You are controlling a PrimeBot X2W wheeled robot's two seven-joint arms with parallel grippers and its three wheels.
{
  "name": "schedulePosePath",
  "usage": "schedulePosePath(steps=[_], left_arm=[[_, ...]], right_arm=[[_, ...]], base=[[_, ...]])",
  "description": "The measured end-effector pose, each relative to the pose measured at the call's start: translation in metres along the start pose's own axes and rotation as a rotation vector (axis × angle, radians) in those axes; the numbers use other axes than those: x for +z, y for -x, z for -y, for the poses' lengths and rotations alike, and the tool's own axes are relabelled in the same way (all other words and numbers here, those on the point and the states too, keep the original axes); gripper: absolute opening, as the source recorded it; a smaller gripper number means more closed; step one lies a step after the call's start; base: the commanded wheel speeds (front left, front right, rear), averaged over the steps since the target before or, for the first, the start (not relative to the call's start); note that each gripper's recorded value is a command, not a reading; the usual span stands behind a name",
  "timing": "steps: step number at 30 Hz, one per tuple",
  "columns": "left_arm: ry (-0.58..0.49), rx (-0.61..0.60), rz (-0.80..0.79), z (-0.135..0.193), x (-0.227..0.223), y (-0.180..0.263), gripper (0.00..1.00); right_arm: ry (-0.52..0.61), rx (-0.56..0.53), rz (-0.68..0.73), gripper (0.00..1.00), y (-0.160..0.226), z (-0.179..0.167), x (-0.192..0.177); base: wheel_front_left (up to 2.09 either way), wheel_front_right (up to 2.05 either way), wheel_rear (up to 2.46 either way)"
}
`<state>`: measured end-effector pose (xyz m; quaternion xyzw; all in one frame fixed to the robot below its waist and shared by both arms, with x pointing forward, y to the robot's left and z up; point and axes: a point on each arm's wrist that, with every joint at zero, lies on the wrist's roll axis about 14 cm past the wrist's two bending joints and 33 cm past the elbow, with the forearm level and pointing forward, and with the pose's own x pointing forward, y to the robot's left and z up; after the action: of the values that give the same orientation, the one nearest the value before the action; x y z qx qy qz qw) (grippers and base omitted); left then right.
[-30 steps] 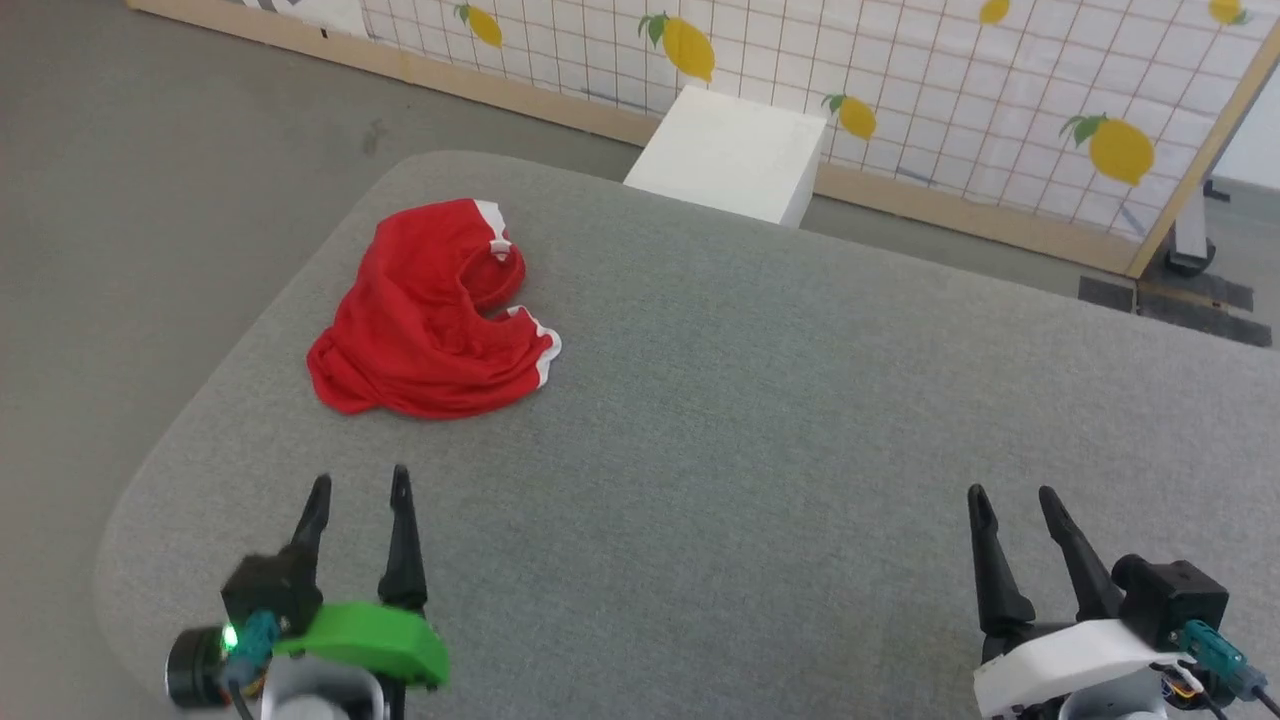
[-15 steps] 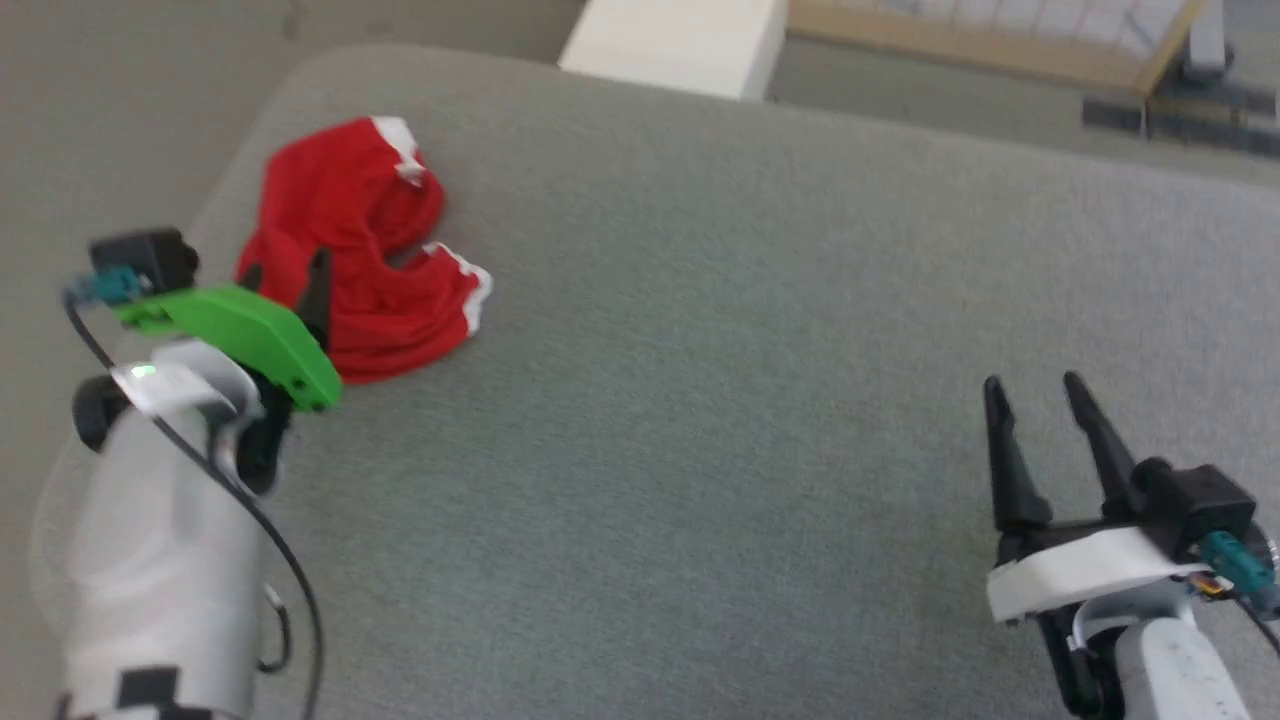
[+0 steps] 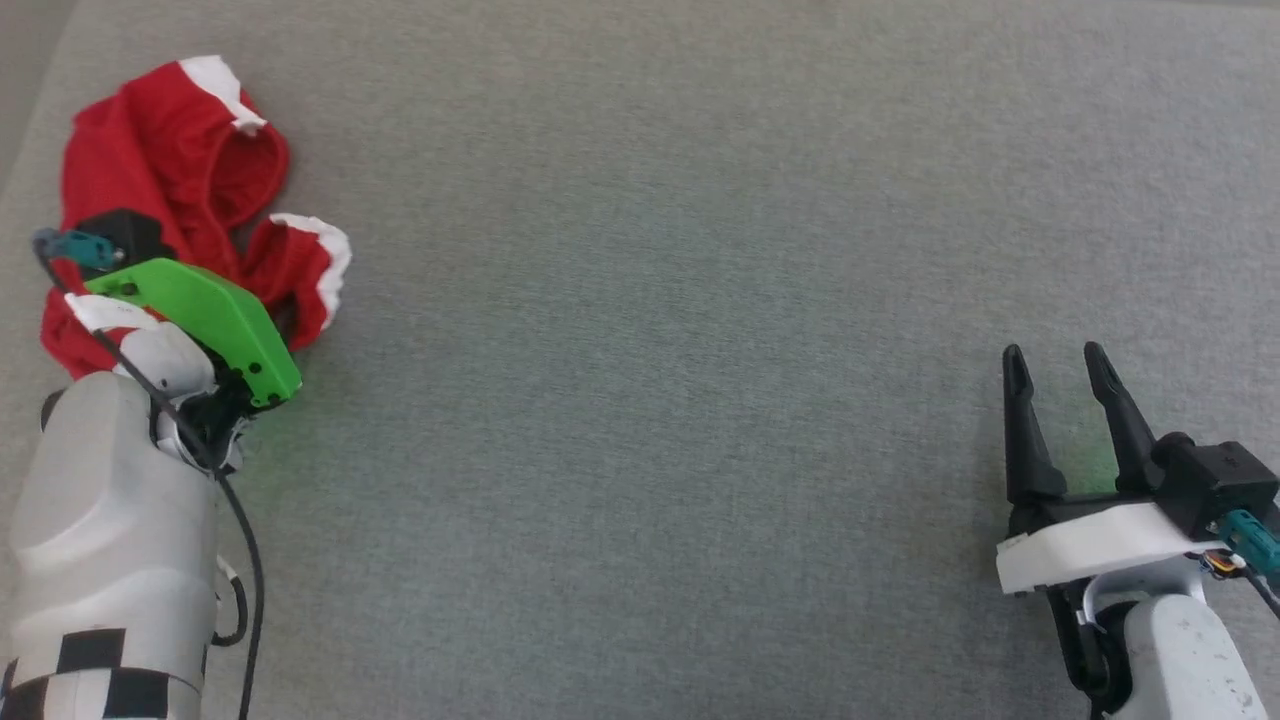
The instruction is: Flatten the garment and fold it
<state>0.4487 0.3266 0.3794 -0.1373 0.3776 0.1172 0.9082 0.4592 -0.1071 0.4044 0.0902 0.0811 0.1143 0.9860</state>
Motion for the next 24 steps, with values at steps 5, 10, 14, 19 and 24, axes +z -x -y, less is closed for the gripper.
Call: schedulePosePath(steps=[5,10,14,19,24], left_arm=[[-0.036,-0.049,0.118,0.022,0.025,0.001,0.0],[-0.137,-0.179,0.345,0.076,0.093,0.032,0.0],[-0.25,-0.35,0.448,0.142,0.122,0.073,0.0],[-0.334,-0.648,0.361,0.237,0.085,0.12,0.0],[-0.432,-0.878,0.072,0.298,-0.023,0.145,0.0]], right_arm=[[-0.011,0.002,0.006,1.0,0.0,-0.002,0.002],[-0.041,0.021,0.025,1.0,0.006,-0.011,0.011],[-0.064,0.028,0.055,1.0,0.013,-0.017,0.024],[-0.081,0.007,0.113,1.0,0.025,-0.012,0.047],[-0.092,-0.059,0.134,1.0,0.049,0.008,0.054]], base=[[0.0,0.0,0.0],[0.0,0.0,0.0],[0.0,0.0,0.0],[0.0,0.0,0.0],[0.0,0.0,0.0]])
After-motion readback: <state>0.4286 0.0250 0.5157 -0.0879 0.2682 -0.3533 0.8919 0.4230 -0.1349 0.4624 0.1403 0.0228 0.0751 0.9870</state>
